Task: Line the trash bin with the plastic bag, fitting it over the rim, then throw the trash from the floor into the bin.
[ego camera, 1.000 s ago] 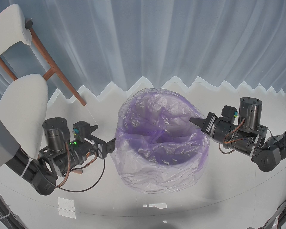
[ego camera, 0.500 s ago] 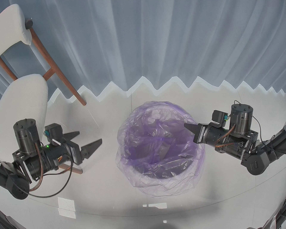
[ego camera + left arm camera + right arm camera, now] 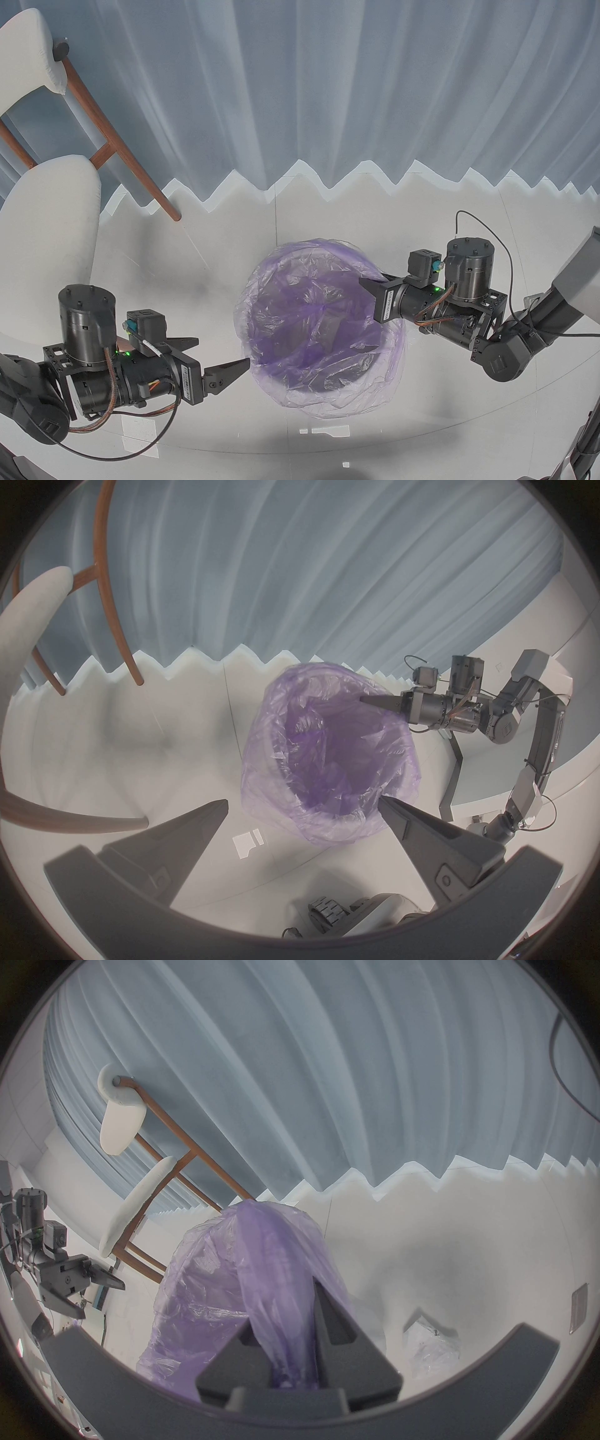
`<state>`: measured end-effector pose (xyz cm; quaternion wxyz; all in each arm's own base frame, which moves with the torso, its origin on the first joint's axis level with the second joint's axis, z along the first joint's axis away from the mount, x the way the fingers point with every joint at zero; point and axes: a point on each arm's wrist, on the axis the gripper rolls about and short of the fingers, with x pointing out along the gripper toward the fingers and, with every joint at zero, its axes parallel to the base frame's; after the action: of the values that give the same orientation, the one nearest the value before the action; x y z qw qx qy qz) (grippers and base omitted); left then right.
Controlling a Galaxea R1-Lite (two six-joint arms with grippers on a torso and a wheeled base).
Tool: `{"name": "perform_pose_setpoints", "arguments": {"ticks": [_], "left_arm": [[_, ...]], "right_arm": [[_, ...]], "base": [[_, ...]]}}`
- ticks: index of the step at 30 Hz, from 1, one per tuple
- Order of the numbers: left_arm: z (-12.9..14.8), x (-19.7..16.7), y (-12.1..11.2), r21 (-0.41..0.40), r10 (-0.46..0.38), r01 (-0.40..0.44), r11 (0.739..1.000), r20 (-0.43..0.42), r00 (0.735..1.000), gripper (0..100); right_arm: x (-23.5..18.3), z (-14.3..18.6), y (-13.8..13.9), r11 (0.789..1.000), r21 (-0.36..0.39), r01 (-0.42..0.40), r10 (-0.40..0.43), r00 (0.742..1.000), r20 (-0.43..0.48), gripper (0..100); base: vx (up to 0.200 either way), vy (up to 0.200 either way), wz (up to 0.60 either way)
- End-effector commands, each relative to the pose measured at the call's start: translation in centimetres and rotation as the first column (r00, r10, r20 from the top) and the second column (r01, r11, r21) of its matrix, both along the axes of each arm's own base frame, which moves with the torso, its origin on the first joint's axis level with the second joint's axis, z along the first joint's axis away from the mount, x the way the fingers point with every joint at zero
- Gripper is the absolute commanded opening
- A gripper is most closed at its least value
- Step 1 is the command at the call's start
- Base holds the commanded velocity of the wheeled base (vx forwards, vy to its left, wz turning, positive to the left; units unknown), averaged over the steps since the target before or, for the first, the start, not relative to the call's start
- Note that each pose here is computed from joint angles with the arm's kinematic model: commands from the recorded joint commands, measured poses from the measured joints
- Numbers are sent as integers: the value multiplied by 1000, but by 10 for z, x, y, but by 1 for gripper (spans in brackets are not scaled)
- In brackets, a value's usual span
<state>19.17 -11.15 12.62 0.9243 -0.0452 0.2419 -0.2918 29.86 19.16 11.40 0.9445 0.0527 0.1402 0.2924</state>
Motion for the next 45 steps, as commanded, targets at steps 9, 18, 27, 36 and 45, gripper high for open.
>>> {"name": "perform_pose_setpoints", "arguments": {"ticks": [9, 18, 27, 36, 45], "left_arm": [[-24, 31, -18, 61, 14, -10, 998, -67, 998, 100], [-36, 50, -26, 129, 93, -96, 987, 31, 995, 0], [-32, 64, -34, 104, 122, -131, 986, 89, 988, 0], [-34, 68, -36, 115, 146, -158, 981, 99, 984, 0], [-34, 70, -37, 118, 154, -165, 979, 100, 983, 0]], "right_arm": [[-2, 2, 21, 1000, 3, -27, 27, 999, 18, 0], [-5, 3, 24, 1000, 1, -21, 21, 999, 29, 0], [-5, 1, 24, 1000, -16, -13, 13, 999, 30, 0], [-7, -1, 22, 1000, -5, -15, 15, 1000, 26, 100], [-7, -7, 21, 1000, -6, -9, 9, 1000, 23, 100]], "base": [[0, 0, 0], [0, 0, 0], [0, 0, 0], [0, 0, 0], [0, 0, 0]]}}
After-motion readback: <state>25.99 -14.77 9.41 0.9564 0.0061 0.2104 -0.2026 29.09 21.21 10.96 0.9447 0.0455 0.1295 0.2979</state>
